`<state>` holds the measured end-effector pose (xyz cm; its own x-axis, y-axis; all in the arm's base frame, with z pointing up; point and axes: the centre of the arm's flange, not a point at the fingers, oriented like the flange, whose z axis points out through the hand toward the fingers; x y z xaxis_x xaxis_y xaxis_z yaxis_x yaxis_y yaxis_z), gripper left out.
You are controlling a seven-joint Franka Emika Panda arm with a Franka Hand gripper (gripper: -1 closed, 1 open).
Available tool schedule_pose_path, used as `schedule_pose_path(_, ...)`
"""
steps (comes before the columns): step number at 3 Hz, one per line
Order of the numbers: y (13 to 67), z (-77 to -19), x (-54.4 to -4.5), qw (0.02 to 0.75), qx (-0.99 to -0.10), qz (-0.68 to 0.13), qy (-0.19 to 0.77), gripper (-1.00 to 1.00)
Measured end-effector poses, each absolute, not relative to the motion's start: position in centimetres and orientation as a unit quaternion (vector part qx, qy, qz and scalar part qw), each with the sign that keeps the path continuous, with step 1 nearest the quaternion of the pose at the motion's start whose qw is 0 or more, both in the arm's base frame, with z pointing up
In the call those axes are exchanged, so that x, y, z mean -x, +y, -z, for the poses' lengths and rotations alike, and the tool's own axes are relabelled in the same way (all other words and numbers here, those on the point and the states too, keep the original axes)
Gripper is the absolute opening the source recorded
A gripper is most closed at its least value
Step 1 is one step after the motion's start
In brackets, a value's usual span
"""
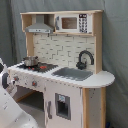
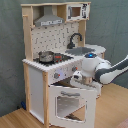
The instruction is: Play with the kitchen
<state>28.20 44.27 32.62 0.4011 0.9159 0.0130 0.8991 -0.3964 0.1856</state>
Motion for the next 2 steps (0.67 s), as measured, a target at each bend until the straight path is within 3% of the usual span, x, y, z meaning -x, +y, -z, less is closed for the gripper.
schedule_pose_path(2, 43.2, -34.7, -28.3, 0.099, -0.832, -0.043, 0.543, 1.00)
